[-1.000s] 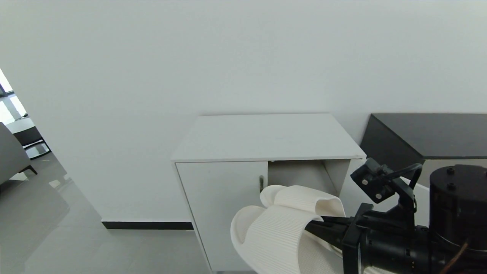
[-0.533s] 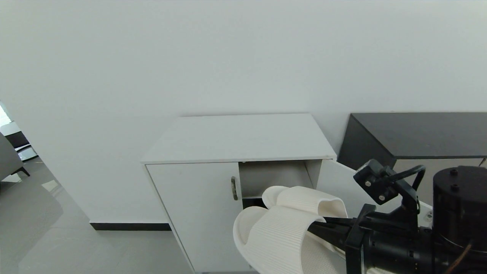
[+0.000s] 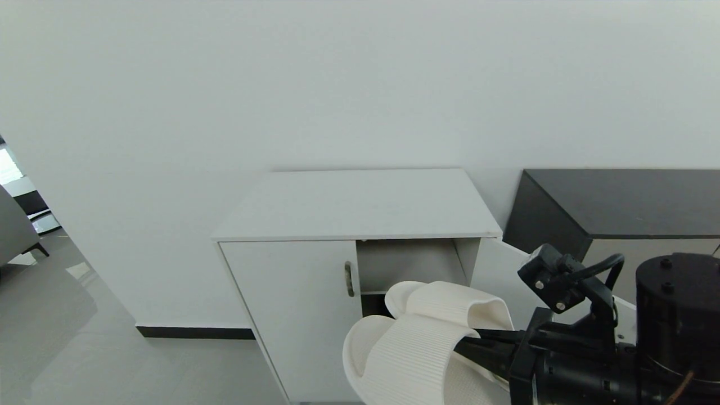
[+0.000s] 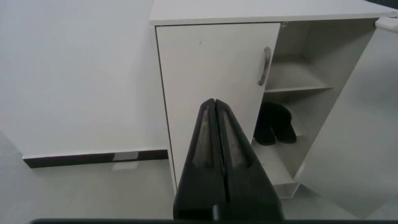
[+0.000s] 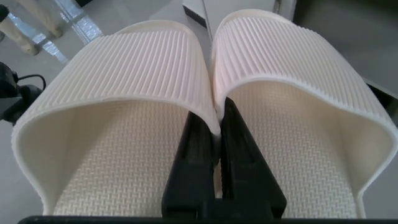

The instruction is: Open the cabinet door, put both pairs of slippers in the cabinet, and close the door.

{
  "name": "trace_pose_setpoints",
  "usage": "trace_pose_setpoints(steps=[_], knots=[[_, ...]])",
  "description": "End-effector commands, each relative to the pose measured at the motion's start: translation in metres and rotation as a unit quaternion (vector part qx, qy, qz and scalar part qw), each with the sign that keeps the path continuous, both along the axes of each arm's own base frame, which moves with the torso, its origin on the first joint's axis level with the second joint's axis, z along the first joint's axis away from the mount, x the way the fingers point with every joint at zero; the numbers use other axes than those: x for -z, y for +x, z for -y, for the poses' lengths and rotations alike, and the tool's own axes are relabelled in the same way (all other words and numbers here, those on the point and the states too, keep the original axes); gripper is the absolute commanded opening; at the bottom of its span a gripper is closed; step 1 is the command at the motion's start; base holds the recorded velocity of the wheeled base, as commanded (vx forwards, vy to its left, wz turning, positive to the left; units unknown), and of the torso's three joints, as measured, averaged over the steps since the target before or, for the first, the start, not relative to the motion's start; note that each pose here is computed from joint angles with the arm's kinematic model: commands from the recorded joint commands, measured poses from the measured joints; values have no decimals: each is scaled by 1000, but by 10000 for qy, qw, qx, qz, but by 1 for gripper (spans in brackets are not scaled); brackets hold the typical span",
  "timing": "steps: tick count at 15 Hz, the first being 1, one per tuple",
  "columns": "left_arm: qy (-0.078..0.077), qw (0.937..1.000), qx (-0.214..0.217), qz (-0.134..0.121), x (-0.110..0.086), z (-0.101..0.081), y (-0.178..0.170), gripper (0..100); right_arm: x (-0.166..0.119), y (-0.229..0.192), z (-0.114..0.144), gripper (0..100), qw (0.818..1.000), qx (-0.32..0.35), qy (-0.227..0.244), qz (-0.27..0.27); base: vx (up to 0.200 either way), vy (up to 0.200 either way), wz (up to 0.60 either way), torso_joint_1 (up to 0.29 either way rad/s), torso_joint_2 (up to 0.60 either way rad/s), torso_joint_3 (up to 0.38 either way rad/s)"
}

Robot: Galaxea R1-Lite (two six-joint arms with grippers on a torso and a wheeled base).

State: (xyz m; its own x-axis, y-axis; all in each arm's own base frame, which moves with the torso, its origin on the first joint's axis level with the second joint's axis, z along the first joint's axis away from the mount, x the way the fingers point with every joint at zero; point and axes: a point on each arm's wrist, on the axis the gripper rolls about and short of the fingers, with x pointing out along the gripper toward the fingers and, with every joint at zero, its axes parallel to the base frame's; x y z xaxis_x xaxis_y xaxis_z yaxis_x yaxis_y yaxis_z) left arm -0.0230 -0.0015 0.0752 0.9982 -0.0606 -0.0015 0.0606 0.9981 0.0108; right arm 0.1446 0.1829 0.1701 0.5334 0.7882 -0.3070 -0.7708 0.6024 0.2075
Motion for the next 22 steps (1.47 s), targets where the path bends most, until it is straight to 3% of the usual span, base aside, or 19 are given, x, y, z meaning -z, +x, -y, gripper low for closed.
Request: trace_pose_setpoints(steps=[1, 5, 22], knots=[[-1, 10000, -4, -8, 0, 0, 0, 0, 1, 0, -1, 0, 10000, -3, -17, -15, 0, 0, 0, 0, 0, 0], [-1, 10000, -4, -8, 0, 0, 0, 0, 1, 0, -1, 0, 10000, -3, -17, -15, 0, 0, 0, -70, 155, 83], [-8, 10000, -4, -1, 0, 0, 0, 0, 1, 0, 0, 0, 10000, -90, 1, -38, 0, 0, 0, -213, 500, 282]])
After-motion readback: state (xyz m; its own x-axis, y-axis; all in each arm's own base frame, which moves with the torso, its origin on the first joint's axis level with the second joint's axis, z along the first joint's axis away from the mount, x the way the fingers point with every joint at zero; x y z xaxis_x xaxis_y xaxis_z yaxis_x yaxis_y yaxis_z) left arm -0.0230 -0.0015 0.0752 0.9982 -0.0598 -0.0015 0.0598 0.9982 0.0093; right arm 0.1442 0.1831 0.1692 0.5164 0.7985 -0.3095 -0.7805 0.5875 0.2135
